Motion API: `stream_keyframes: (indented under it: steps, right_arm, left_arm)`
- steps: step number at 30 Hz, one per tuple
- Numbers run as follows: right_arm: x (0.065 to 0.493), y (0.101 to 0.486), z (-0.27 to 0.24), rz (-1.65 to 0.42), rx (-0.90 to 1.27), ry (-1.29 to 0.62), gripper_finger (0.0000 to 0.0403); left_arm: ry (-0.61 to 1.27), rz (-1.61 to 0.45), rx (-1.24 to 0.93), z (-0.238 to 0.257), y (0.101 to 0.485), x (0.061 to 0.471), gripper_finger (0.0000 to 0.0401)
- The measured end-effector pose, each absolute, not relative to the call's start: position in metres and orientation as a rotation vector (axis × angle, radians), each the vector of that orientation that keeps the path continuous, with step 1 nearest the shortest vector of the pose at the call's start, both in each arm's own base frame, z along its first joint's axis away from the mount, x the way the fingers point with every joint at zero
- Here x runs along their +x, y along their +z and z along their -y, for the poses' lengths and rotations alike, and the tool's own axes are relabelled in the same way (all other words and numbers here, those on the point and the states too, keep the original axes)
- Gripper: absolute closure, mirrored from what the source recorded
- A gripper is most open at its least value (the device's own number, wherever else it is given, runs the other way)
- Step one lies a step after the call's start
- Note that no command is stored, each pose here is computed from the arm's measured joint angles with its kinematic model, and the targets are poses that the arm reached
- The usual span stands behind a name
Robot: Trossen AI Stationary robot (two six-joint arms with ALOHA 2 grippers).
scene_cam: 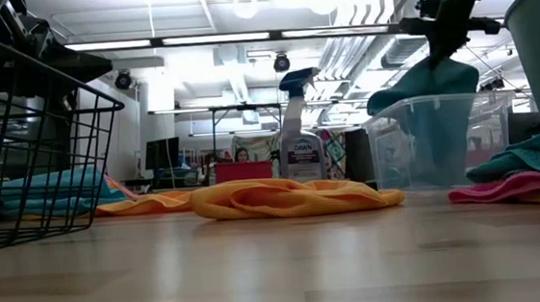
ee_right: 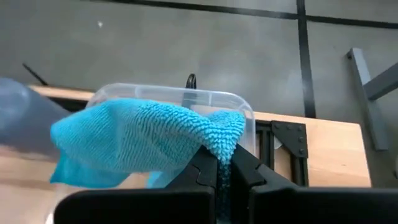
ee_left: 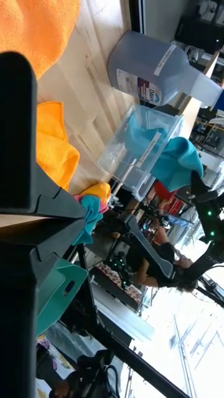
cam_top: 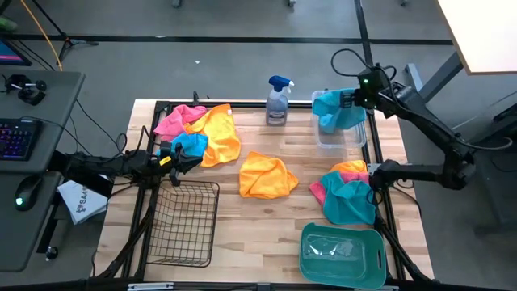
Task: Sort microfiber towel by color & place in baskets
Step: Put the middle blue microfiber towel into the transparent bin
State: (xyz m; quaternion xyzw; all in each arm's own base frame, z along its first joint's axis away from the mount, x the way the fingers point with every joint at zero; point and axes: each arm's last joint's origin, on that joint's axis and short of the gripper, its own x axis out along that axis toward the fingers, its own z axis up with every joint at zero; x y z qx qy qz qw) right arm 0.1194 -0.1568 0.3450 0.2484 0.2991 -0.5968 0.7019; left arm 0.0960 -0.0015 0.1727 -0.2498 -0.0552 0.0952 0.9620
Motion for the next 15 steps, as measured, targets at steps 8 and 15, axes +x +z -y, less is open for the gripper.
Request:
stream_keyframes:
  steps: [8, 15]
  right_arm:
    - [0.142, 0.321, 0.154, -0.964, 0.448, -1.247, 0.0403]
    - [0.179, 0.293, 0.153, -1.282, 0.177, -0.889, 0.0403]
  left_arm:
    - [0.193, 0.112, -0.506, 0.002, 0.173, 0.096, 0.0401]
    - [0.193, 0.112, -0.506, 0.002, 0.173, 0.096, 0.0401]
